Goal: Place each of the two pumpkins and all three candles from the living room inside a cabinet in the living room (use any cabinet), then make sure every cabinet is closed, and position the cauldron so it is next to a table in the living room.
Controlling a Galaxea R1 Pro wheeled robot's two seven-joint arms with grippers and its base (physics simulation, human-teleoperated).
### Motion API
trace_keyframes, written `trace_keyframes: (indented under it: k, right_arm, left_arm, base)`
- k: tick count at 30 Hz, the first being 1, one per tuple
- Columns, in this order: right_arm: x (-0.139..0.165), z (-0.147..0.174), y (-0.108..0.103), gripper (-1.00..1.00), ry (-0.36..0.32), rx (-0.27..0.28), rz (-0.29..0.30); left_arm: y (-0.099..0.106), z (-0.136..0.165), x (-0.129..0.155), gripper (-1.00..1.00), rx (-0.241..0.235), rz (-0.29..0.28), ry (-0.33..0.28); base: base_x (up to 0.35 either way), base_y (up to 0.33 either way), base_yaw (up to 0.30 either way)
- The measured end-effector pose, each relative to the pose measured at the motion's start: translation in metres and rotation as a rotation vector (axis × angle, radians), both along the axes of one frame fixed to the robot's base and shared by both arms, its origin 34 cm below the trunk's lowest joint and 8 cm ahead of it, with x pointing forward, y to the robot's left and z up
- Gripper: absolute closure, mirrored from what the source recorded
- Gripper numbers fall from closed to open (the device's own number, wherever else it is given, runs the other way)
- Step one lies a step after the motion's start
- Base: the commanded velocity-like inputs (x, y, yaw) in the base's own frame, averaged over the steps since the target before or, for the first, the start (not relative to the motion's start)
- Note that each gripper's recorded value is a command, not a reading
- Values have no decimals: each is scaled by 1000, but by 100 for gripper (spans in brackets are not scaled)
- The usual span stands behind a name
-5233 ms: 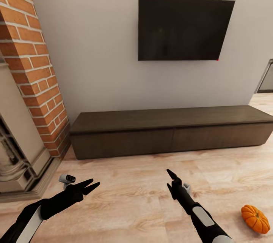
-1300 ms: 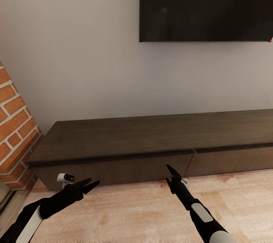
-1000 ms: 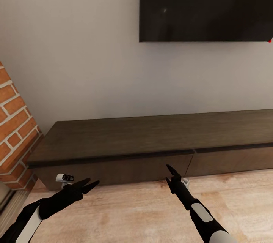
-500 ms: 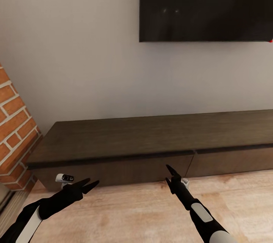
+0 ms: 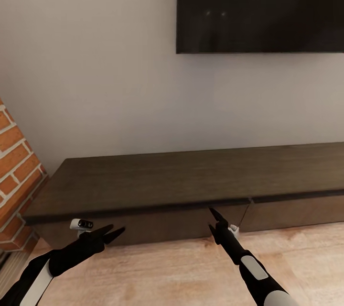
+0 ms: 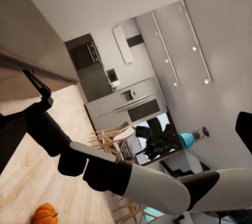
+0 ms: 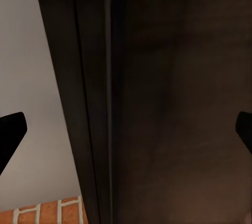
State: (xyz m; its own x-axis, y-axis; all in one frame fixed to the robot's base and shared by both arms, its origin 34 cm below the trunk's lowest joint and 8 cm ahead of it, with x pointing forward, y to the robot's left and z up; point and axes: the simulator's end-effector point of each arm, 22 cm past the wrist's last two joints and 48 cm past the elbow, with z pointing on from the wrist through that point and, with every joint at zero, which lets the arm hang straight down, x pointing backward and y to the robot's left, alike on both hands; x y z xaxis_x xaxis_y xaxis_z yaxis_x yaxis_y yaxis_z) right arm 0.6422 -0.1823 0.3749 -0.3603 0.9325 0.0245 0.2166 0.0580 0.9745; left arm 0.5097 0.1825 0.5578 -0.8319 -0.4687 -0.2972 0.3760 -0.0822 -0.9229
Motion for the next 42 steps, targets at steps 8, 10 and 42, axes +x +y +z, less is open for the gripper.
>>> trace_keyframes:
  k: [8, 10, 42]
  right_arm:
    - [0, 0, 0, -100, 0, -1, 0]
    - [0, 0, 0, -100, -2, -2, 0]
    - [-3, 18, 18, -100, -68, 56, 71]
  left_arm:
    - [0, 0, 0, -100, 0, 0, 0]
    - [0, 0, 0, -100, 0, 1, -1]
    - [0, 2, -1, -100, -8, -4, -6]
  base:
    - [73, 15, 0]
    - [6, 1, 0]
    - [0, 0, 0]
